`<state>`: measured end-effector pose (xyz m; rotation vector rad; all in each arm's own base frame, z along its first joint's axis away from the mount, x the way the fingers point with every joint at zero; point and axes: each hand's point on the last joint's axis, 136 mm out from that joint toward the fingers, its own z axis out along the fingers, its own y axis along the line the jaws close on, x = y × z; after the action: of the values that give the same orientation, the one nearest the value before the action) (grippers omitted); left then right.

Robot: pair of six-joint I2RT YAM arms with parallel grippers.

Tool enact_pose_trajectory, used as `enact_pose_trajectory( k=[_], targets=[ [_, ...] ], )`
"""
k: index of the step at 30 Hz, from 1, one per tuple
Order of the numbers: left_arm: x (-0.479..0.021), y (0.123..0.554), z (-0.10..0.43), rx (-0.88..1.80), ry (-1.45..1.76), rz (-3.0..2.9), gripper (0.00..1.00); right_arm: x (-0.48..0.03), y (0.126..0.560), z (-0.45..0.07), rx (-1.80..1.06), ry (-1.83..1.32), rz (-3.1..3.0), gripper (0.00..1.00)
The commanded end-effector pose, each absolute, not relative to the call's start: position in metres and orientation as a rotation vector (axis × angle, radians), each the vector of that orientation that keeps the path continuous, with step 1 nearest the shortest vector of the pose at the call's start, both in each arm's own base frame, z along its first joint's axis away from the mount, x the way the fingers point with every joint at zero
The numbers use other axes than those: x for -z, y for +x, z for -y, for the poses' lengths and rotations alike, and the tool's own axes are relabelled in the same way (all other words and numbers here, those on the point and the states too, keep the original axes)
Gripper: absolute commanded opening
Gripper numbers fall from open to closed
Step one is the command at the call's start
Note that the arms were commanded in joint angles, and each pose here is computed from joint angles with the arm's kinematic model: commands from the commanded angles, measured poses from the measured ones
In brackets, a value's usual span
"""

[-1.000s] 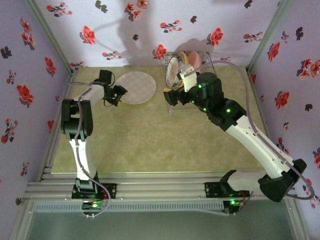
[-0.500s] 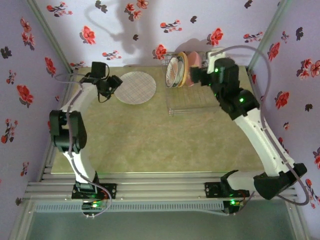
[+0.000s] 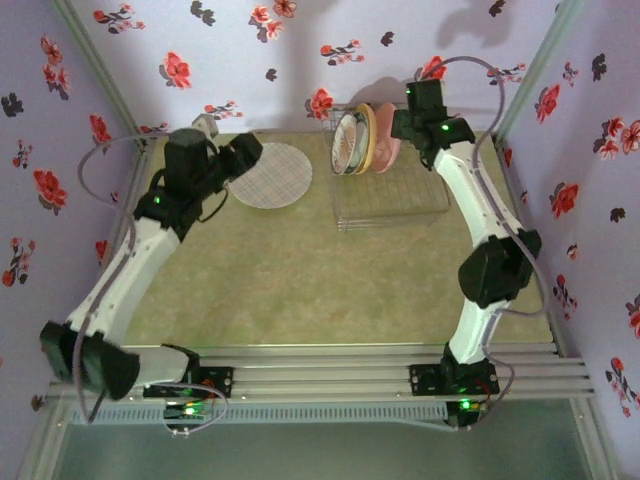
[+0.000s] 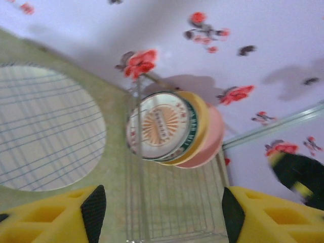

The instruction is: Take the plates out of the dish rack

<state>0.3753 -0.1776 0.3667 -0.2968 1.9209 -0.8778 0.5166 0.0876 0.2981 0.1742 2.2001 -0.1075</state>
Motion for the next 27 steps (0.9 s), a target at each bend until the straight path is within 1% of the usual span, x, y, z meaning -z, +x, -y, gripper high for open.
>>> enact_pose_trajectory(
  k=[1,5,10,13,20,23,27],
  targets=[
    [-0.423,0.342,0.191,0.829,-0.092,-1.660,0.63,-0.283,0.528,-0.086,0.135,0.204,-2.231,0.81],
    [-0.423,0.319,0.190,0.828,-0.084,-1.669,0.62,-0.257,0.547,-0.090,0.163,0.197,-2.253,0.77],
    [-0.415,0.308,0.187,0.831,-0.092,-1.698,0.62,-0.232,0.562,-0.090,0.210,0.207,-2.284,0.74],
    [-0.415,0.305,0.189,0.840,-0.084,-1.700,0.62,-0.224,0.568,-0.089,0.229,0.221,-2.281,0.70],
    [-0.423,0.301,0.192,0.851,-0.072,-1.685,0.62,-0.212,0.584,-0.090,0.252,0.228,-2.269,0.59],
    [-0.424,0.300,0.193,0.849,-0.065,-1.688,0.62,-0.207,0.591,-0.096,0.222,0.214,-2.265,0.49],
    [-0.422,0.297,0.193,0.852,-0.070,-1.699,0.62,-0.201,0.597,-0.098,0.223,0.211,-2.264,0.46]
  ],
)
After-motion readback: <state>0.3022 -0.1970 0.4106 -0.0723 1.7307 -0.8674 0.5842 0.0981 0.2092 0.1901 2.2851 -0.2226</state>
